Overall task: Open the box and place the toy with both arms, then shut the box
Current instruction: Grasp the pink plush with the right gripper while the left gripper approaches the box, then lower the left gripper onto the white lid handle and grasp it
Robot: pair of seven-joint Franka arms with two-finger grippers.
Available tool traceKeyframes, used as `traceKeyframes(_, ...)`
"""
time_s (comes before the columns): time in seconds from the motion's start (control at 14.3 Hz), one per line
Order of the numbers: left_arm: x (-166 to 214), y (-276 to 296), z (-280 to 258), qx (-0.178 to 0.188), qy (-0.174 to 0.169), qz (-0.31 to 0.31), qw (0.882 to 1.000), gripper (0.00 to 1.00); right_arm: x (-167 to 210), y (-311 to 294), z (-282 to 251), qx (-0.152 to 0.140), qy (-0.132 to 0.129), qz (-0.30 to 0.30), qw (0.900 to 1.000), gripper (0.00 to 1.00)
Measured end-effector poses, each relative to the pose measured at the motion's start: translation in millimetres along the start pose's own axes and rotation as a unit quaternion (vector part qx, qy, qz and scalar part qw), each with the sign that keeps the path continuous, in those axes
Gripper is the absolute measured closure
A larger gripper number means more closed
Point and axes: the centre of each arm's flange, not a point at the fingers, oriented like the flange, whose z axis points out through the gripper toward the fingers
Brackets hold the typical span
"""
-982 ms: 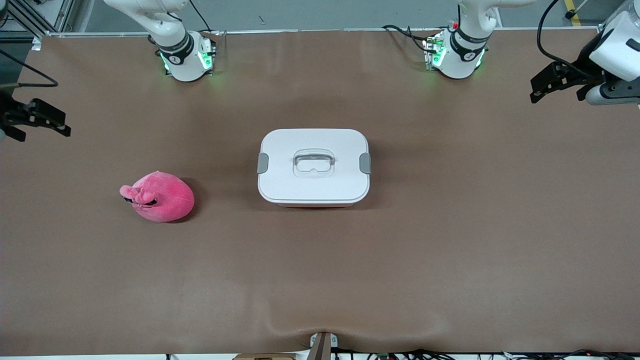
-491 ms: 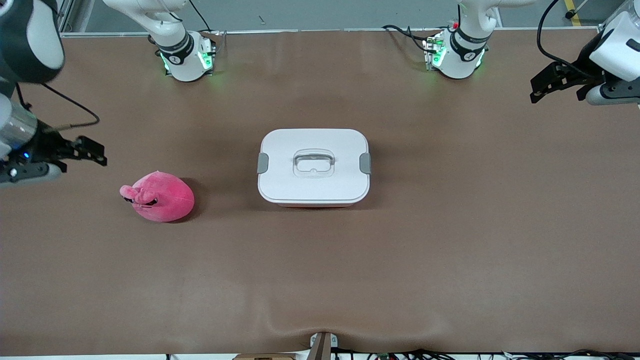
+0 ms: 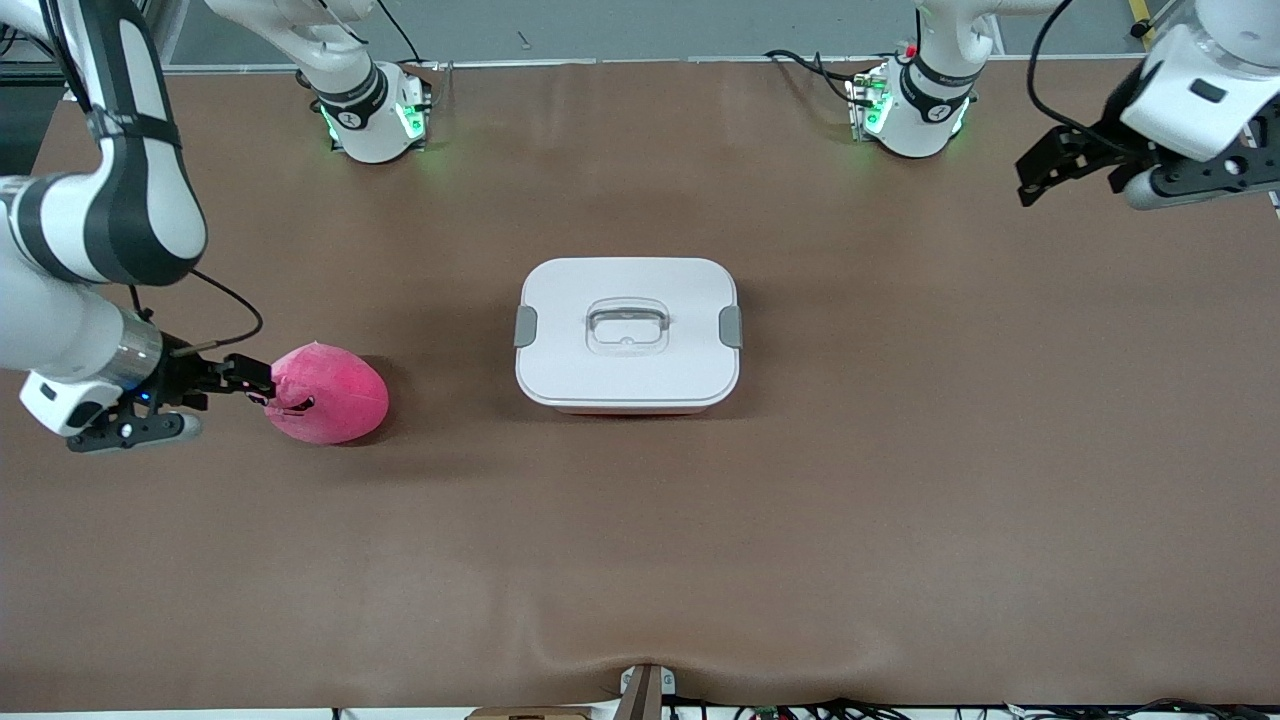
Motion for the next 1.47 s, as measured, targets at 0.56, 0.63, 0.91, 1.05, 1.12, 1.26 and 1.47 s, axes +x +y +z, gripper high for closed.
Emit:
traceKeyframes(0.56, -7, 72, 25, 0.006, -0.002, -0.057, 0.998, 0.0, -13, 0, 45, 0.007, -0.041, 0.014, 0.999, 0.25)
traceKeyframes(0.63, -7, 83, 31, 0.005, -0.003, -0.067, 0.998, 0.0, -13, -1, 45, 0.007, -0.041, 0.018, 0.999, 0.25)
traceKeyframes(0.91, -5, 116, 54, 0.004, -0.011, -0.095, 0.995, 0.0, -12, -1, 41, 0.006, -0.034, 0.028, 0.999, 0.44)
traceKeyframes(1.05, -7, 137, 66, 0.004, -0.017, -0.125, 0.992, 0.0, -12, -2, 40, 0.006, -0.034, 0.029, 0.999, 0.49)
traceKeyframes(1.12, -11, 150, 73, 0.006, -0.021, -0.135, 0.991, 0.0, -12, -2, 40, 0.006, -0.034, 0.029, 0.999, 0.49)
traceKeyframes(1.26, -21, 171, 83, 0.009, -0.03, -0.138, 0.99, 0.0, -12, -5, 40, 0.006, -0.034, 0.027, 0.999, 0.49)
traceKeyframes(1.47, -34, 197, 97, 0.016, -0.04, -0.154, 0.987, 0.0, -11, -9, 41, 0.005, -0.035, 0.024, 0.999, 0.5)
